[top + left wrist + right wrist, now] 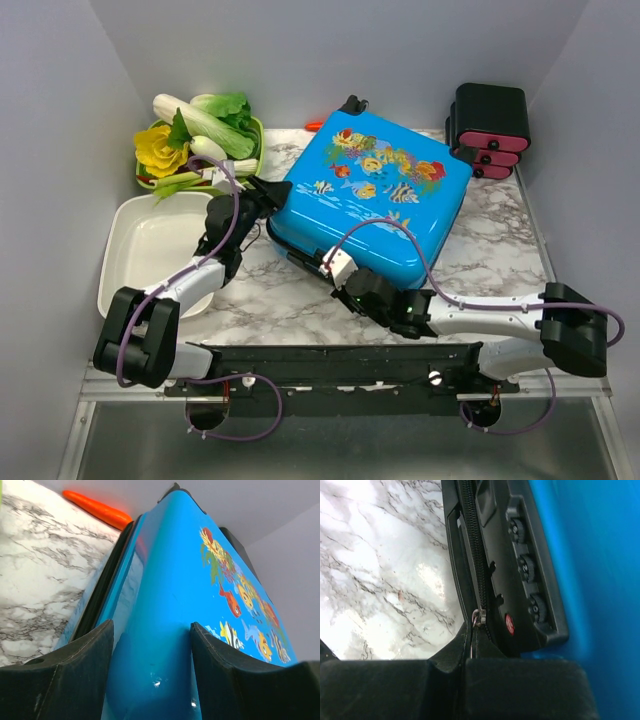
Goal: Open, take out, and arrange the luggage
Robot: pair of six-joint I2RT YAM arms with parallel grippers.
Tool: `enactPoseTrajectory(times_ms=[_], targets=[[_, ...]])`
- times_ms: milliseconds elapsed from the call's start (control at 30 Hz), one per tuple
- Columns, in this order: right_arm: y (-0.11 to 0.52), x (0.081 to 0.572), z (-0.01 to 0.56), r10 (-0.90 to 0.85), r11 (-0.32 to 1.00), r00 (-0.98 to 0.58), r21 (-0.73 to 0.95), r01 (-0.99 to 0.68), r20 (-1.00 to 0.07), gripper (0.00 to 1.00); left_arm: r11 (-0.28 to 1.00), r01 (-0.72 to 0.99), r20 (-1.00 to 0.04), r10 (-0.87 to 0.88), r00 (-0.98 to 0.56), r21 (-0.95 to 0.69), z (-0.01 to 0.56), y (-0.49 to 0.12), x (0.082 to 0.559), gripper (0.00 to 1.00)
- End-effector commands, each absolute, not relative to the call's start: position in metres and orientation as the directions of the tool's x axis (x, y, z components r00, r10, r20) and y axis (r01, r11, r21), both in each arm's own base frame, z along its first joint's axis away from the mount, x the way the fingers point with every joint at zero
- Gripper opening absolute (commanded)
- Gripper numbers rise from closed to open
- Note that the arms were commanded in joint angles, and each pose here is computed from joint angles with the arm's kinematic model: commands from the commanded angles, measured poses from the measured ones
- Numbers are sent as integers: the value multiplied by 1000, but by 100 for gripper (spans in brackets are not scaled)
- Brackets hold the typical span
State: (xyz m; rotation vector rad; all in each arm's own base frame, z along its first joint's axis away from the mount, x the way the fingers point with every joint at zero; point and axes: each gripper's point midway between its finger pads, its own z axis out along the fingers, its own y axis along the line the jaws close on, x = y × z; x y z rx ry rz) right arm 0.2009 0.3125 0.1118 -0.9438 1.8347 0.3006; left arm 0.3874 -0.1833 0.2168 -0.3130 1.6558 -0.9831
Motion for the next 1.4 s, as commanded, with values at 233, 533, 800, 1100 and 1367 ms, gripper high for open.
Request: enactPoseTrajectory(times_ms=[233,533,800,1100,1367], targets=[[413,235,281,-23,687,89,-80,-722,-996,1,386,313,-437,-292,-851,-867,158,-283,252,65],[403,227,306,132,682,42,60,-729,-990,1,258,368,-434,-283,-855,-894,195,-298,253,65],[444,233,325,-21,606,272,-229,-762,-962,1,265,380,-443,-243,-863,-886,183,-297,244,64],[488,235,340,32,547,462,-372,-750,-886,1,242,358,-411,-228,-883,-902,168,-297,233,63],[496,253,383,67,660,580,-400,-637,-812,1,203,374,-416,-230,-880,-905,170,-298,230,63]])
